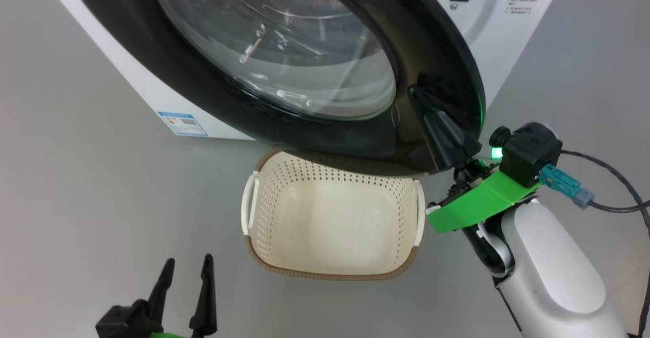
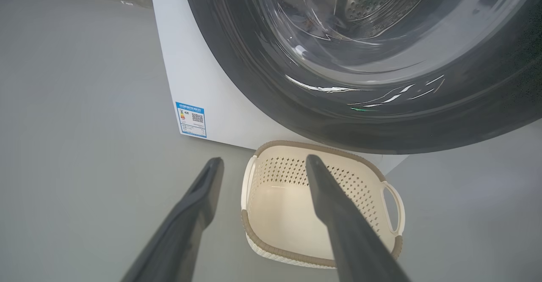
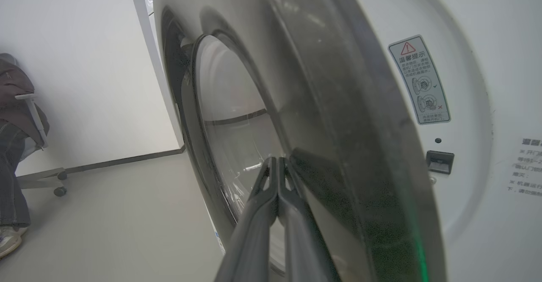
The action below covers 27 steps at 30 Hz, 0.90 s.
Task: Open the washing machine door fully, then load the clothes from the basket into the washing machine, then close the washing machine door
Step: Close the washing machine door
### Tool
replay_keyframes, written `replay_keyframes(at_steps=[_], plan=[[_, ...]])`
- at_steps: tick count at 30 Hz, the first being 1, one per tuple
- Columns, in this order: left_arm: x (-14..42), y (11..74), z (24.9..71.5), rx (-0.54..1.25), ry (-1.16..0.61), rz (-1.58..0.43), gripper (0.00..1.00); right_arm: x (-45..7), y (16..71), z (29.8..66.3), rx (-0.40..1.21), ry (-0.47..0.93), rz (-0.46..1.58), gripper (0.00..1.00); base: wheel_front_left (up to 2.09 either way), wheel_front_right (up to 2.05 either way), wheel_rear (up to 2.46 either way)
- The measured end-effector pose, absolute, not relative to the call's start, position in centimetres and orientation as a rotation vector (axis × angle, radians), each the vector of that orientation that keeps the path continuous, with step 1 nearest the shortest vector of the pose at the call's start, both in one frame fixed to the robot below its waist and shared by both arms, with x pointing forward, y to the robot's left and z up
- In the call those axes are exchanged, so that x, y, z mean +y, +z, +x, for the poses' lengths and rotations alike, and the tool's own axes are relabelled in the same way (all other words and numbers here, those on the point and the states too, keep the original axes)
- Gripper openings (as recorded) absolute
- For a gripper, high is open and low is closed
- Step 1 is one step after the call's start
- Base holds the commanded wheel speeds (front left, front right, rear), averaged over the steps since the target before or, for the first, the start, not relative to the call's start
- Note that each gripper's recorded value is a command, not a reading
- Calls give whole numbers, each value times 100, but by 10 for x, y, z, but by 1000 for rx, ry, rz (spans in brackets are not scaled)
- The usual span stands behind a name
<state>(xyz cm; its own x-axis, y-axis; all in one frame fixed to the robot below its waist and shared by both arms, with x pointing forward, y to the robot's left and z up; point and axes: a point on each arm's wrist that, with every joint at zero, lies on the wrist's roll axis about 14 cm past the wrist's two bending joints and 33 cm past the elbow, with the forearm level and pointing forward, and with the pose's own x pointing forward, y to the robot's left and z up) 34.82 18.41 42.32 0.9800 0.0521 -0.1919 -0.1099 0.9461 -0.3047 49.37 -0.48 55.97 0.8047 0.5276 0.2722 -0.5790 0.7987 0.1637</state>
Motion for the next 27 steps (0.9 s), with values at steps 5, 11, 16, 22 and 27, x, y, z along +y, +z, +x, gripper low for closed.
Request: replay_keyframes(at_steps=[5, 11, 16, 22, 27], plan=[[180, 417, 357, 199, 63, -308, 100, -12, 556, 505, -225, 584, 221, 0, 0, 0, 0], [177, 415, 371, 199, 47, -305, 100, -13, 556, 519, -239, 577, 223, 0, 0, 0, 0], [173, 407, 374, 220, 35, -309, 100, -14, 562, 531, -264, 577, 218, 0, 0, 0, 0], [171, 402, 379, 231, 28, -311, 100, -12, 570, 543, -299, 589, 200, 0, 0, 0, 0], [171, 398, 379, 241, 30, -311, 100, -8, 576, 550, -317, 610, 178, 0, 0, 0, 0]])
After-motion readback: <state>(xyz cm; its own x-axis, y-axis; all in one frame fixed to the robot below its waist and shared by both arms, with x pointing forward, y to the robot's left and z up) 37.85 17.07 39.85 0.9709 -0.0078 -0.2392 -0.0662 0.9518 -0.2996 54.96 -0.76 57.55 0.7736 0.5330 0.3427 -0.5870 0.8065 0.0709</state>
